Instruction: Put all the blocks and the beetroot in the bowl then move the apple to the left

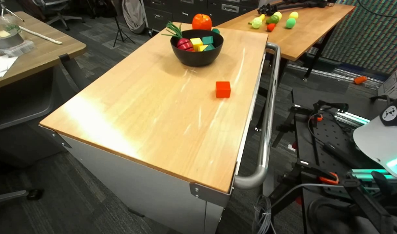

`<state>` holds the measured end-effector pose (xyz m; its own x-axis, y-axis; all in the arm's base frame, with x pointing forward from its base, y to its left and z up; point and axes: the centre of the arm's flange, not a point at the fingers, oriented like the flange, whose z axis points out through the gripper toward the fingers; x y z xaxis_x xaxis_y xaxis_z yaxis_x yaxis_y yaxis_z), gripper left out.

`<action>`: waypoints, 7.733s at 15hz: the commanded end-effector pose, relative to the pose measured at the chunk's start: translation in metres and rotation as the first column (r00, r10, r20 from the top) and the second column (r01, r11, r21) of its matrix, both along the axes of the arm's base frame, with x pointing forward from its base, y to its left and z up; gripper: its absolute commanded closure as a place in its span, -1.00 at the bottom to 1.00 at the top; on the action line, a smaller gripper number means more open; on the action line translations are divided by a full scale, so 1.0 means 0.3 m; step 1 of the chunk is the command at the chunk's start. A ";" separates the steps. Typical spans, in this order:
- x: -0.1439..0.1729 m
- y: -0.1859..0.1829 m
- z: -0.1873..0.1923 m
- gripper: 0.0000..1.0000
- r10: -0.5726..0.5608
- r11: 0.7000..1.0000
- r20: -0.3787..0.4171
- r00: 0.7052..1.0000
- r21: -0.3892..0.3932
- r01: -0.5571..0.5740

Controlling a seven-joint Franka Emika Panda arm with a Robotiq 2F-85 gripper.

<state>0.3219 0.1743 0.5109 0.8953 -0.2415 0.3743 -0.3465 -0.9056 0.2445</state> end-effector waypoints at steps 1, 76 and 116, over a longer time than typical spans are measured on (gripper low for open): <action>0.003 0.001 -0.007 -1.00 -0.001 1.000 -0.004 1.000 -0.004 0.001; 0.825 -0.742 -0.207 0.65 0.072 0.995 -0.189 0.979 -0.054 -0.084; 0.982 -1.405 -0.325 -1.00 -0.550 0.812 -0.003 0.835 0.233 0.536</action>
<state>0.5868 -0.2243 0.4193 0.5544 -0.7345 0.3913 -0.8201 -0.5621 0.1068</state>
